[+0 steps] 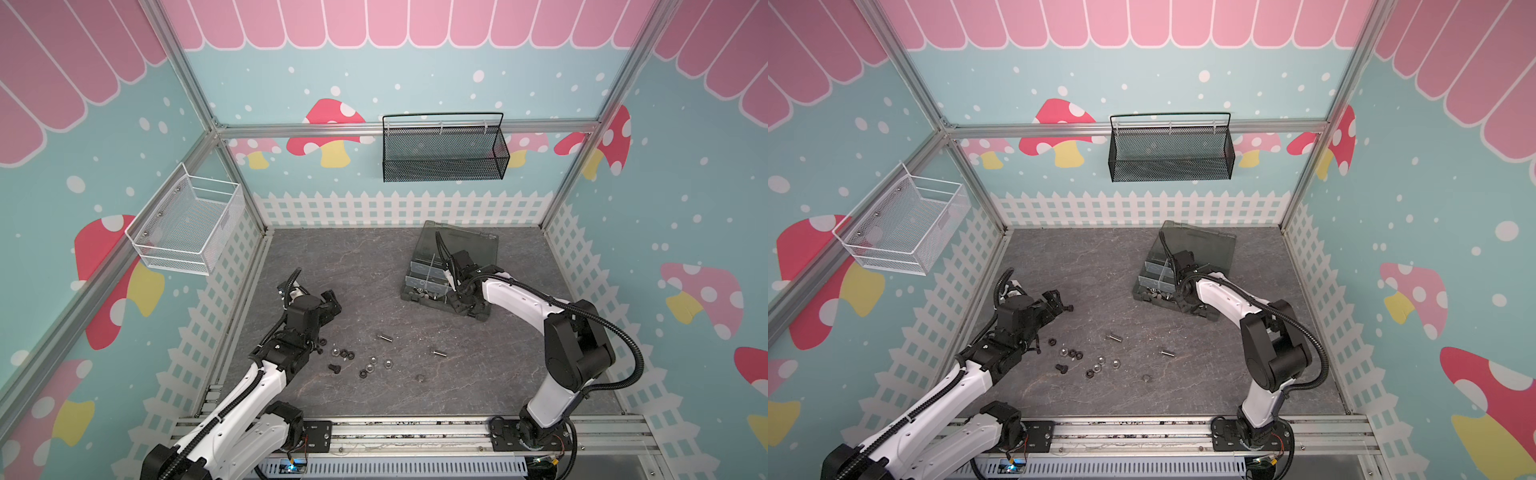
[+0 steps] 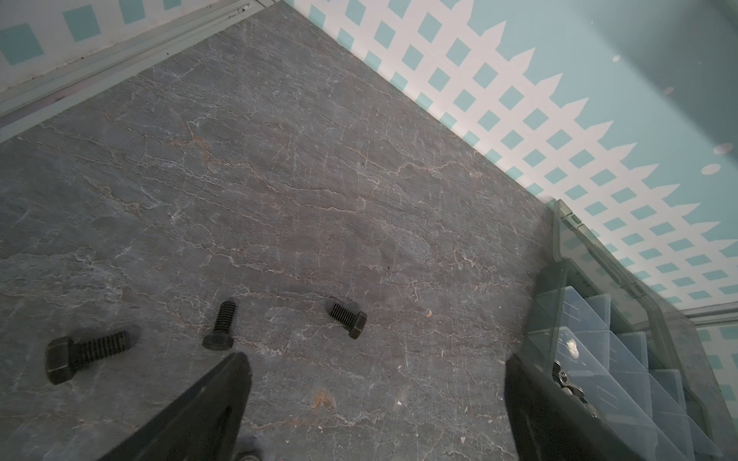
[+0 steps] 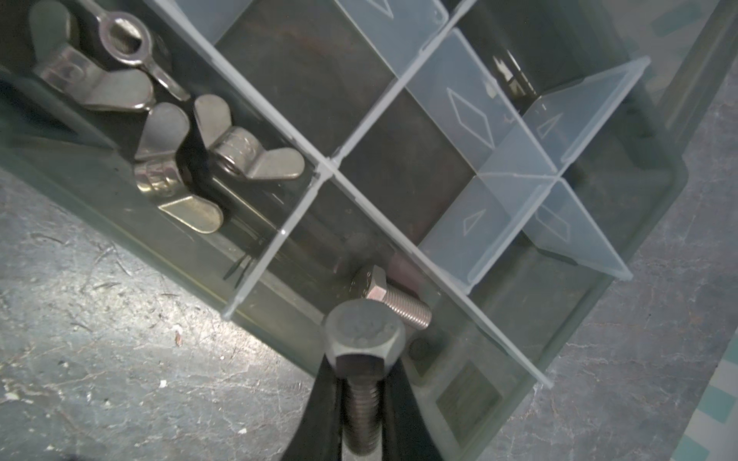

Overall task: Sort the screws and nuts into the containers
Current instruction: 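Carry the bolt with the right gripper into the organizer compartment and release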

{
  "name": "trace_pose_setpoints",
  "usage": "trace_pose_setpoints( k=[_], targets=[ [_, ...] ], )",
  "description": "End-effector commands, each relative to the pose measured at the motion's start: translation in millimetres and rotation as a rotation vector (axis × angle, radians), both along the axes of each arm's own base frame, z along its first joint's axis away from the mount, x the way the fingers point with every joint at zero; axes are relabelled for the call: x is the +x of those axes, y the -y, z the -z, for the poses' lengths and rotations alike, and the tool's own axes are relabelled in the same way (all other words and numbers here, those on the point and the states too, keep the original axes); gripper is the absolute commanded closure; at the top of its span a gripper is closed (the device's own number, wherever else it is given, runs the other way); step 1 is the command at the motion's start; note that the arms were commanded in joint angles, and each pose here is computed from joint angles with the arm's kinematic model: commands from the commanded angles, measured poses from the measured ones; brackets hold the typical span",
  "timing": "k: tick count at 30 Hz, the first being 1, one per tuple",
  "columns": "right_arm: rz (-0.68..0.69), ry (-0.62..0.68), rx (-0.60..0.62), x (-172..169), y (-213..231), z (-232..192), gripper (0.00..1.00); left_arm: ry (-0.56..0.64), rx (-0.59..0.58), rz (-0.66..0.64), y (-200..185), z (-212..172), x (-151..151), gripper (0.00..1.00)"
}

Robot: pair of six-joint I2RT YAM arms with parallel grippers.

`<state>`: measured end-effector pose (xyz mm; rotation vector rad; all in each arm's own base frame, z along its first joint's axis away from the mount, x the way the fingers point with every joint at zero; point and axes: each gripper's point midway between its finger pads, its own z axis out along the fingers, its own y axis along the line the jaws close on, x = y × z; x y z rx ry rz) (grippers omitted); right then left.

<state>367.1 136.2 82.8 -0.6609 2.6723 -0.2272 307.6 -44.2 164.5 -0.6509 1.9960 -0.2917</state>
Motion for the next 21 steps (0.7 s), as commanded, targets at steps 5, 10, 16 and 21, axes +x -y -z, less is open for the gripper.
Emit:
trace_pose_setpoints(
  k=[5,10,16,21],
  targets=[
    [-0.048,-0.004,-0.022,18,-3,5,0.92,0.034,-0.007,0.010,3,-17,8,0.00],
    [-0.053,-0.015,-0.003,22,-8,9,0.75,0.035,0.003,0.015,3,-19,9,0.00],
    [-0.049,0.000,0.016,25,-12,3,0.62,0.029,0.011,0.020,4,-19,9,0.00],
    [-0.033,0.024,0.034,25,-12,-8,0.62,0.028,0.011,0.021,4,-19,10,0.00]
  ],
)
